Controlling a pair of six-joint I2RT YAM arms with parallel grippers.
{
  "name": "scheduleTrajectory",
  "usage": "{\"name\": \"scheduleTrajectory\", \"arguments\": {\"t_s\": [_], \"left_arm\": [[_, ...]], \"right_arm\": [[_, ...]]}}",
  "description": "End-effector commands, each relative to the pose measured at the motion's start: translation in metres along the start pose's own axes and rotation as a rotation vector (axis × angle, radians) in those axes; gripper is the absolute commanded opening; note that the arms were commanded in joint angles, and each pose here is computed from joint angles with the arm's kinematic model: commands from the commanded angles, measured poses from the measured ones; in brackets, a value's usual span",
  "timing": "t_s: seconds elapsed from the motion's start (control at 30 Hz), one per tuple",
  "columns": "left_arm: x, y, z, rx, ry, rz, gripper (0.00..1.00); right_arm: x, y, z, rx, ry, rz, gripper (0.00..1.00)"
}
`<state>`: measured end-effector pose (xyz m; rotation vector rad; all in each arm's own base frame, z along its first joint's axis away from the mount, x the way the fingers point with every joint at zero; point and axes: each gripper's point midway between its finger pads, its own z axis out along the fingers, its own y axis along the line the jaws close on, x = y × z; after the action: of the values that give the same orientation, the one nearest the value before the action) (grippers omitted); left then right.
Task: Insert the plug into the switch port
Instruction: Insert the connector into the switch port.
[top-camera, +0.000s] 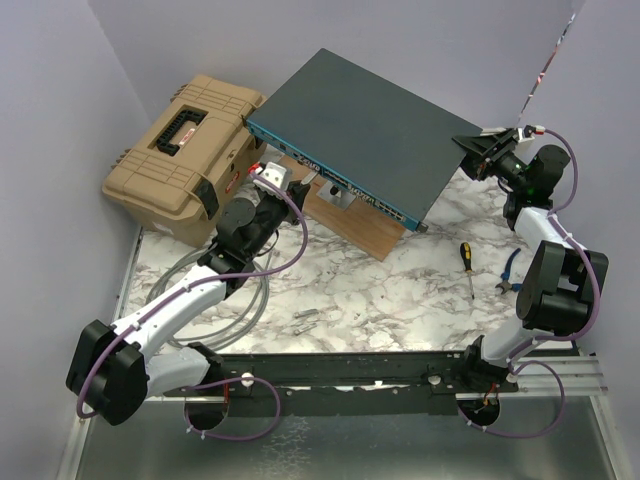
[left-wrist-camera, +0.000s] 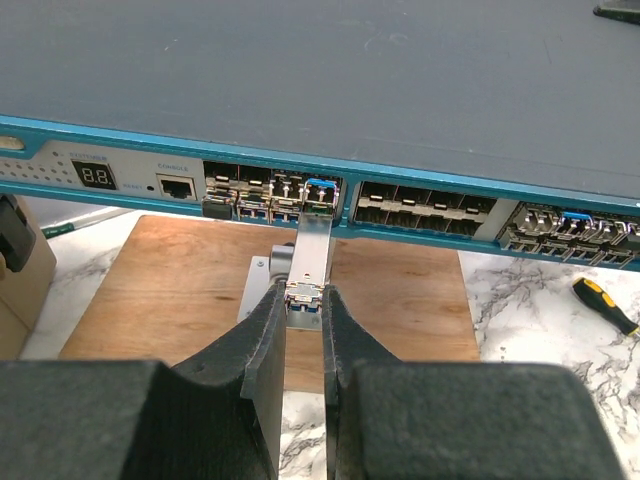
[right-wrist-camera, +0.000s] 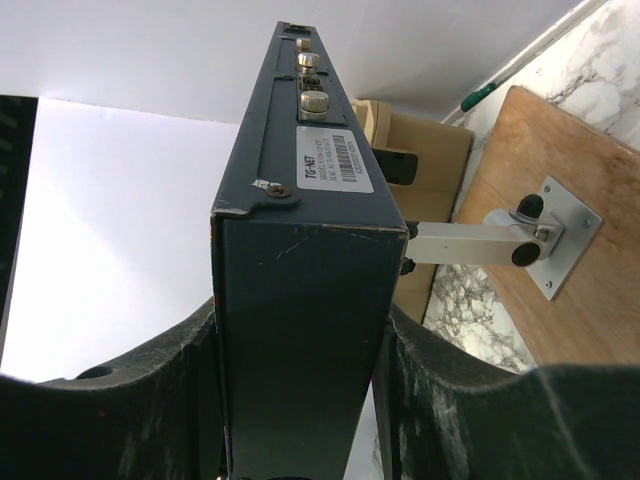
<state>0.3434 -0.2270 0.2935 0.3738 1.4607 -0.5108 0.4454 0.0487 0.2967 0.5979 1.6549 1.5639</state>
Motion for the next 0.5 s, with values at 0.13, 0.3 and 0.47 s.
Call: {"name": "scheduleTrajectory", "arguments": {"t_s": [0.13, 0.3, 0.47], "left_arm": [[-0.022, 0.006, 0.004, -0.052, -0.036, 0.055, 0.0], [-0.01, 0.009, 0.006, -0.076, 0.019, 0.089, 0.0], [-0.003, 0.009, 0.006, -0.079, 0.043, 0.088, 0.0]], "right_arm": [[-0.003, -0.003, 0.004, -0.007, -0.012, -0.046, 0.31], [-0.003, -0.003, 0.003, -0.008, -0.014, -0.046, 0.31], [-0.003, -0.004, 0.004, -0.006, -0.014, -0.043, 0.31]]}}
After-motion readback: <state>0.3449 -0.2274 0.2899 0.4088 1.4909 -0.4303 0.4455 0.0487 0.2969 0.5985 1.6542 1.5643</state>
